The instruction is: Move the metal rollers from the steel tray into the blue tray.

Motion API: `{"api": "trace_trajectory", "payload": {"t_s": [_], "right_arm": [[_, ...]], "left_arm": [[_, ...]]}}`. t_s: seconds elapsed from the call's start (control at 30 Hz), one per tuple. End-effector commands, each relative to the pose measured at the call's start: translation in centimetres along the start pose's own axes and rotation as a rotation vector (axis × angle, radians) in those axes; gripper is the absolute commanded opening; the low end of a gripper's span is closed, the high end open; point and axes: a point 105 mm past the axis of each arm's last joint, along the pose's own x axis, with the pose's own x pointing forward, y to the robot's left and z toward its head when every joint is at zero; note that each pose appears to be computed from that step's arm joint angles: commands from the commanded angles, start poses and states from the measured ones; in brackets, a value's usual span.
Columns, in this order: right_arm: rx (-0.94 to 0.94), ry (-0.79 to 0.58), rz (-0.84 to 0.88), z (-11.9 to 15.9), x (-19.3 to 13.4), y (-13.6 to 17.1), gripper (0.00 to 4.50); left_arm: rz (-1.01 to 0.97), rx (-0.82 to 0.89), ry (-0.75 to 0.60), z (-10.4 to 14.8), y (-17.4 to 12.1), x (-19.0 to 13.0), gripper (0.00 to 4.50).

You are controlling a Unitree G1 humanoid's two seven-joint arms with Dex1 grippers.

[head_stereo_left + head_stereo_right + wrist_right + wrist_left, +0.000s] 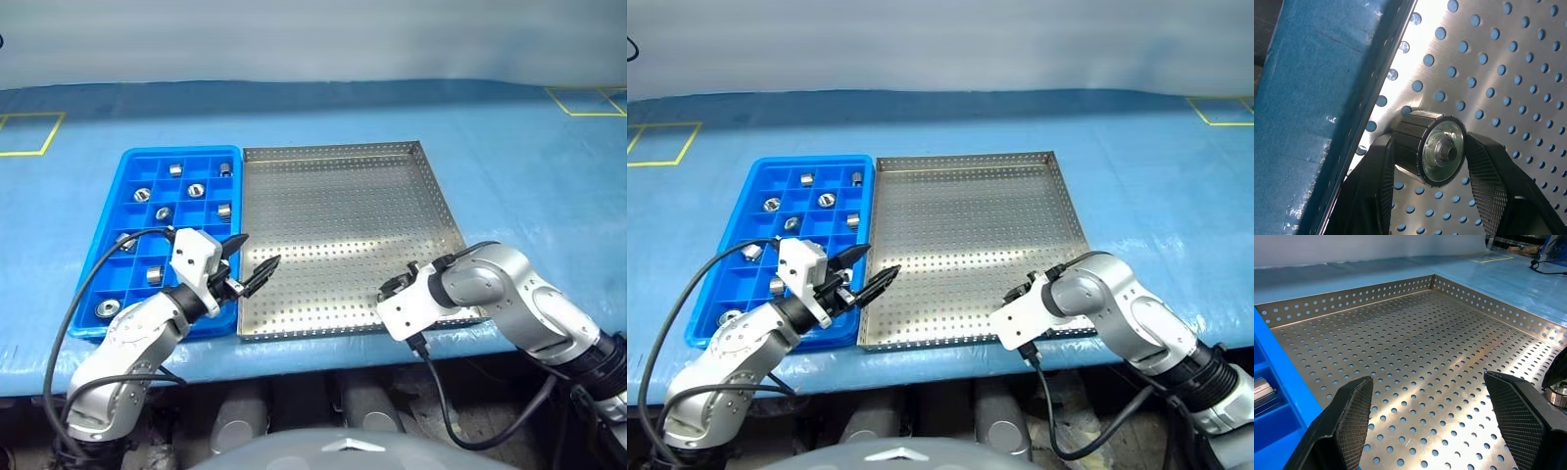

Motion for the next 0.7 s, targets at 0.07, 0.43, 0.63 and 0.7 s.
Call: {"api": "trace_trajectory", "payload": {"t_s": [0.07,0.43,0.63,0.7], "right_arm": [[0.013,-0.013,-0.057,0.5,0.1,-0.8,1.83],[0.719,-0.696,-0.804,9.2,-1.8,-12.9,1.83],[0.767,-0.826,-0.620,12.3,-0.2,-12.9,1.83],[0.776,-0.821,-0.564,12.8,0.8,-13.0,1.83]], "left_arm": [[0.003,0.039,-0.040,1.1,-0.2,-0.2,3.95],[0.255,0.042,-0.247,5.4,3.8,-3.2,3.95],[0.348,0.099,-0.291,7.2,5.2,-6.6,3.95],[0.406,0.123,-0.290,7.5,6.0,-8.4,3.95]]}}
